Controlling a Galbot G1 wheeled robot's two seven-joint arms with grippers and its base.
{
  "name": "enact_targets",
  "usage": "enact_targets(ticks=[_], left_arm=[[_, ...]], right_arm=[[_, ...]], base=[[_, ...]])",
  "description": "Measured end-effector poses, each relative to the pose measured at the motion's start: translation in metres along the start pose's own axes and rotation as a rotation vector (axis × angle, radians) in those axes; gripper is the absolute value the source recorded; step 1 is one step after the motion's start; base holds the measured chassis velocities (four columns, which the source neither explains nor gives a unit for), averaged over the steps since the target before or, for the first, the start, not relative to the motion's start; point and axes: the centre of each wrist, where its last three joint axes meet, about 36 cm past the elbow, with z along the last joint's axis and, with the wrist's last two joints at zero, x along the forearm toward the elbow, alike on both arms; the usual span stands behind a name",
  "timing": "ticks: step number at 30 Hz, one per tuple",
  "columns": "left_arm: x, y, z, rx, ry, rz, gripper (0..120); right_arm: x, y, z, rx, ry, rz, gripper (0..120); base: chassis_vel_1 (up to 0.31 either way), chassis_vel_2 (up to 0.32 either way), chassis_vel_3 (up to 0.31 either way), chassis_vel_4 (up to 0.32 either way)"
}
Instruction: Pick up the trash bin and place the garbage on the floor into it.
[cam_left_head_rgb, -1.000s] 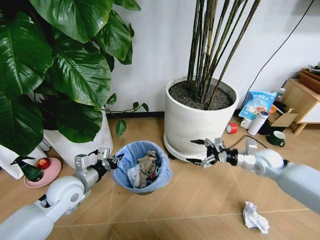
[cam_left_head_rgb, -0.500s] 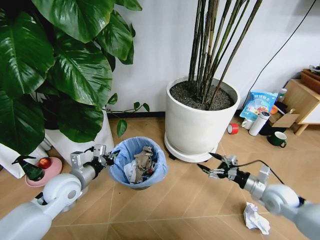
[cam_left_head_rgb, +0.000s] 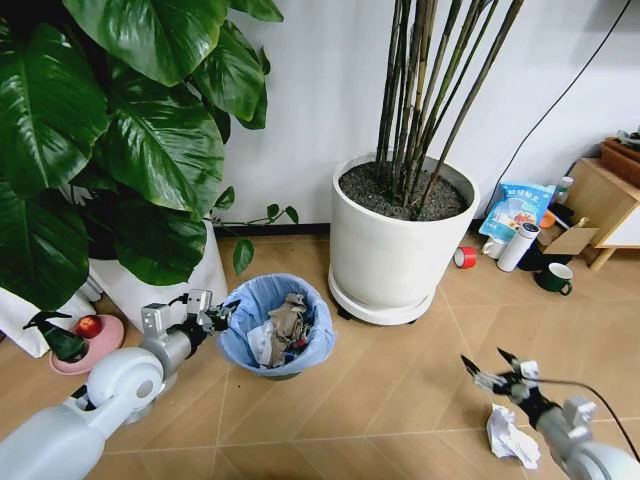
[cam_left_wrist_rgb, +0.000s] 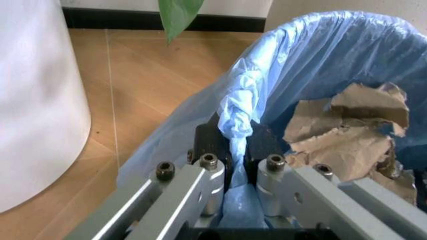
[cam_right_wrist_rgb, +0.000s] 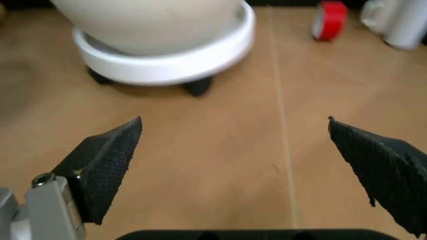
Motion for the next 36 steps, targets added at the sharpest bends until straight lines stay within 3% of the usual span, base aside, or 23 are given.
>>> enact_targets(ticks=[7, 14, 27, 36], left_arm=[[0.001, -0.004, 0.003, -0.002, 0.001, -0.002, 1], [0.002, -0.005, 0.001, 0.004, -0.011, -0.004, 1], [0.0, -0.002, 0.0, 0.007, -0.01, -0.007, 1], [0.002, 0.0, 0.0, 0.005, -0.007, -0.011, 1]], right_arm=[[0.023, 0.007, 0.048, -0.038, 0.039, 0.147, 100], [0.038, 0.039, 0.088, -0.117, 0.049, 0.257, 100], [0.059, 0.03, 0.101, -0.1, 0.114, 0.256, 100], [0.041, 0.022, 0.119, -0.106, 0.16, 0.251, 100]], base=[[0.0, 0.0, 0.0, 0.0], [0.0, 0.0, 0.0, 0.0], [0.0, 0.0, 0.0, 0.0], [0.0, 0.0, 0.0, 0.0]])
